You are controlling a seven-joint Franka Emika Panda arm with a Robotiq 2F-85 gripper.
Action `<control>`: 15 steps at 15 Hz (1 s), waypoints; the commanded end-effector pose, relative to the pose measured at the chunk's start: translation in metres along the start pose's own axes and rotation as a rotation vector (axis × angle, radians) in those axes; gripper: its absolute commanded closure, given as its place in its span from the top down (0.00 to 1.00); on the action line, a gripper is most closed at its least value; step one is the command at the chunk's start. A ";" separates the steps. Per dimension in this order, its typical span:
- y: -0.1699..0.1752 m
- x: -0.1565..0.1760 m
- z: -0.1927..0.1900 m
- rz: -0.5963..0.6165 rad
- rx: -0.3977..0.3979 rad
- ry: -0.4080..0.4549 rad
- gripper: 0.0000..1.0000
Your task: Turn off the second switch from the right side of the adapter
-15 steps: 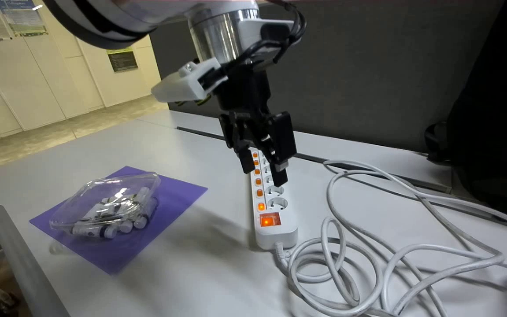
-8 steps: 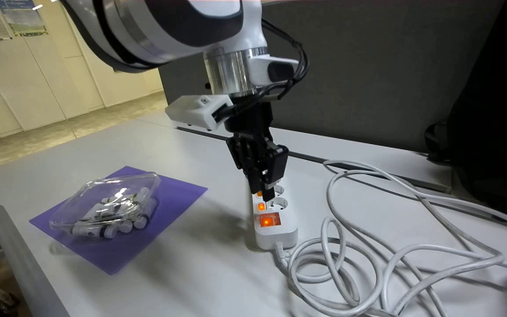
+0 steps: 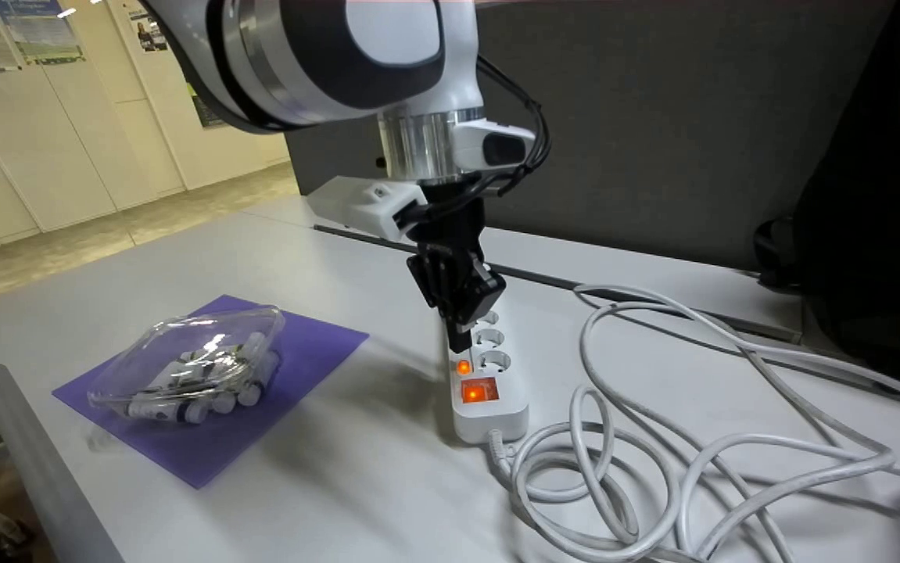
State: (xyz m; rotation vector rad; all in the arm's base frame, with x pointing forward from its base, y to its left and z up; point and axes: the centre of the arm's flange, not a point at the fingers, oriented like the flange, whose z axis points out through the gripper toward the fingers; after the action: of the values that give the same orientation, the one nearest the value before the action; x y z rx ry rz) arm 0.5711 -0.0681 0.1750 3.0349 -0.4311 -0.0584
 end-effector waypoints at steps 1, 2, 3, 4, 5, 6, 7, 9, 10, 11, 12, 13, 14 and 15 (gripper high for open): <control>0.000 0.001 -0.001 -0.001 0.000 0.000 0.00; 0.000 -0.001 0.000 0.003 -0.001 0.005 0.00; 0.001 -0.002 0.001 0.009 0.000 0.007 0.00; 0.002 -0.004 0.003 0.013 0.000 0.007 0.00; 0.003 -0.006 0.004 0.018 -0.001 0.007 0.00; 0.005 -0.007 0.005 0.021 -0.001 0.010 0.00; 0.006 -0.008 0.006 0.024 -0.003 0.014 0.00; 0.008 -0.009 0.008 0.032 -0.003 0.019 0.00; 0.009 -0.009 0.009 0.034 -0.002 0.025 0.00; 0.010 -0.009 0.011 0.033 -0.001 0.030 0.00; 0.010 -0.009 0.013 0.028 0.002 0.029 0.00; 0.010 -0.009 0.014 0.026 0.003 0.030 0.00; 0.010 -0.010 0.016 0.021 0.005 0.029 0.00; 0.009 -0.010 0.017 0.016 0.005 0.031 0.00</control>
State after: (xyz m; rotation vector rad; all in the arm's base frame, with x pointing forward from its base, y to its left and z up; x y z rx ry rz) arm 0.5606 -0.0759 0.1626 3.0289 -0.4452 -0.0295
